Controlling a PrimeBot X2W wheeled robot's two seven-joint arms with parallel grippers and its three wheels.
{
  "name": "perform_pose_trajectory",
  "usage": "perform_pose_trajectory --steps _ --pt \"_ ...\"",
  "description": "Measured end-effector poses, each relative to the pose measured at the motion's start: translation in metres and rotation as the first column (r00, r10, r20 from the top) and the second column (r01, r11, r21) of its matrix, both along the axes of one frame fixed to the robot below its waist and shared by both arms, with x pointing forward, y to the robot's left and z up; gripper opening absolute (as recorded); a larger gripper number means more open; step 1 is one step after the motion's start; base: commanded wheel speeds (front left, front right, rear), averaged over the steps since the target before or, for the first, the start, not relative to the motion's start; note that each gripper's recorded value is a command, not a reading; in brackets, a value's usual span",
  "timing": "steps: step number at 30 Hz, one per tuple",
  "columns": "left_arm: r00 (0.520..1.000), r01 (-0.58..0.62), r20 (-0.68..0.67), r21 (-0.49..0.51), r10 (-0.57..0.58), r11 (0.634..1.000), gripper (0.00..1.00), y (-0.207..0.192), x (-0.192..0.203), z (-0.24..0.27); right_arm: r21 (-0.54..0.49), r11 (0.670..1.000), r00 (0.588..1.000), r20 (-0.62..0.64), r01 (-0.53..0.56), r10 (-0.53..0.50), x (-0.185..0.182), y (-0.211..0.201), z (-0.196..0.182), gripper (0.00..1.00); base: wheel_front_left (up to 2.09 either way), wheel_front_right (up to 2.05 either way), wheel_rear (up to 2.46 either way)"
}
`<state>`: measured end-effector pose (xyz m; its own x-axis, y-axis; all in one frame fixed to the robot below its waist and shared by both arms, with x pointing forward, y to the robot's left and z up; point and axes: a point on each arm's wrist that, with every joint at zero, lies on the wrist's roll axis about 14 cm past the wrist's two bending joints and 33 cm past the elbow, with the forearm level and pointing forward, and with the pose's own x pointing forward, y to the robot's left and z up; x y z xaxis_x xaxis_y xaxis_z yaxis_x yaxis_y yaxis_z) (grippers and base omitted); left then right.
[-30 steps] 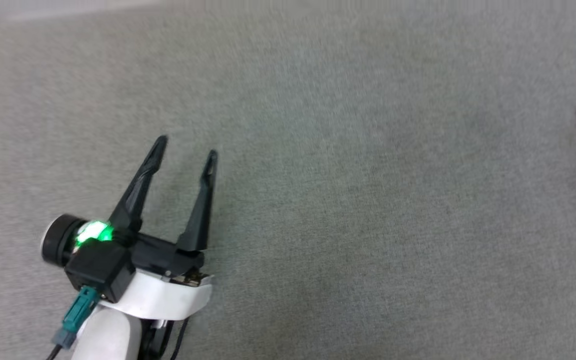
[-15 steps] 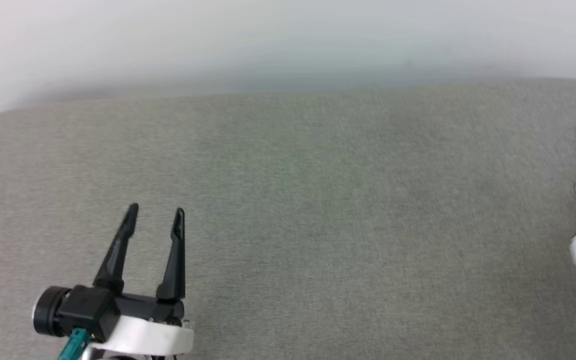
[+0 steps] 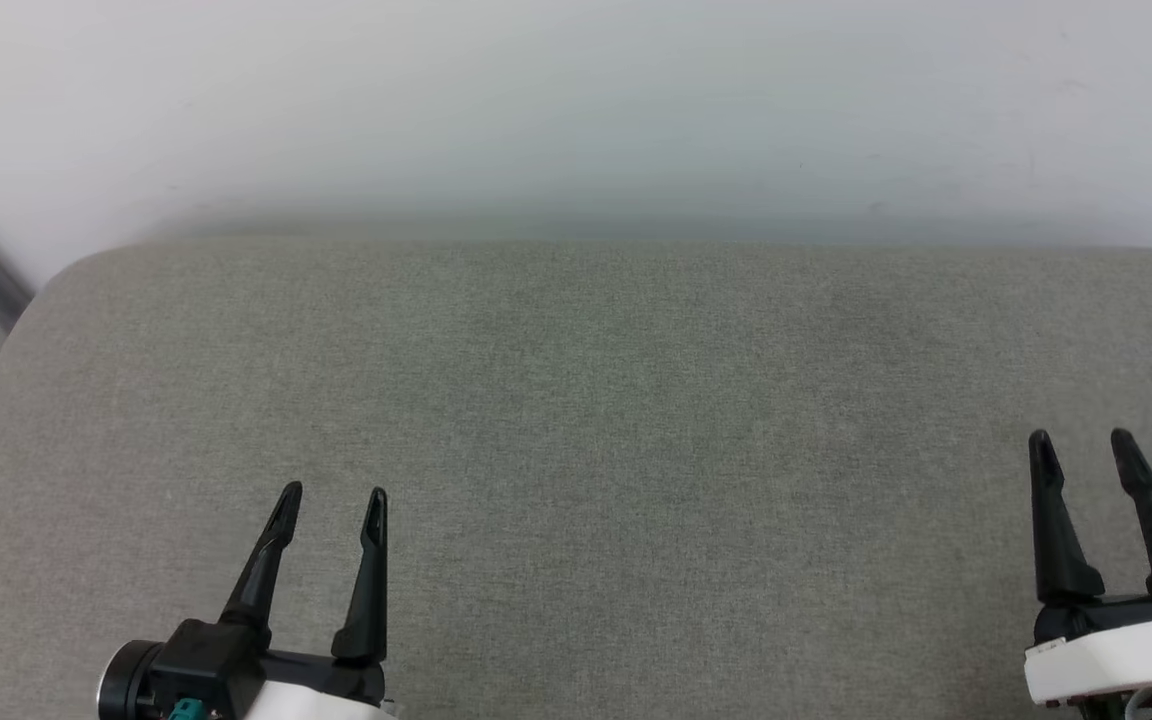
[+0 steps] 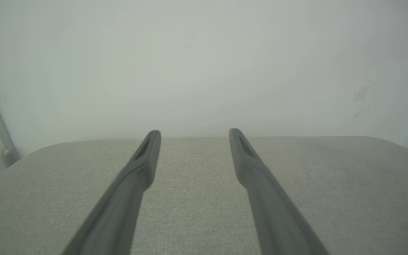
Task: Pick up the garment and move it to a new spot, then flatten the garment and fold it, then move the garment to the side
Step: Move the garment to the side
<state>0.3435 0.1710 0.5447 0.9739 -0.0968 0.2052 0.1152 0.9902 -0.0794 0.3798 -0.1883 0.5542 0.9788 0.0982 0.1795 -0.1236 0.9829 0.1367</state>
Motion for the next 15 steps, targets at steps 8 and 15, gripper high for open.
perform_pose_trajectory --steps 8,15 --pt "1.0 -0.009 -0.023 0.0 0.009 1.0 1.0 0.002 -0.002 -0.007 0.019 1.0 1.0 -0.029 0.003 -0.002 -0.008 0.004 -0.016 1.0 0.0 0.0 0.0" --pt "1.0 -0.002 -0.03 -0.007 0.002 1.0 1.0 -0.001 0.001 -0.01 0.02 1.0 0.999 -0.035 0.007 -0.007 -0.008 0.004 -0.02 1.0 0.0 0.0 0.0"
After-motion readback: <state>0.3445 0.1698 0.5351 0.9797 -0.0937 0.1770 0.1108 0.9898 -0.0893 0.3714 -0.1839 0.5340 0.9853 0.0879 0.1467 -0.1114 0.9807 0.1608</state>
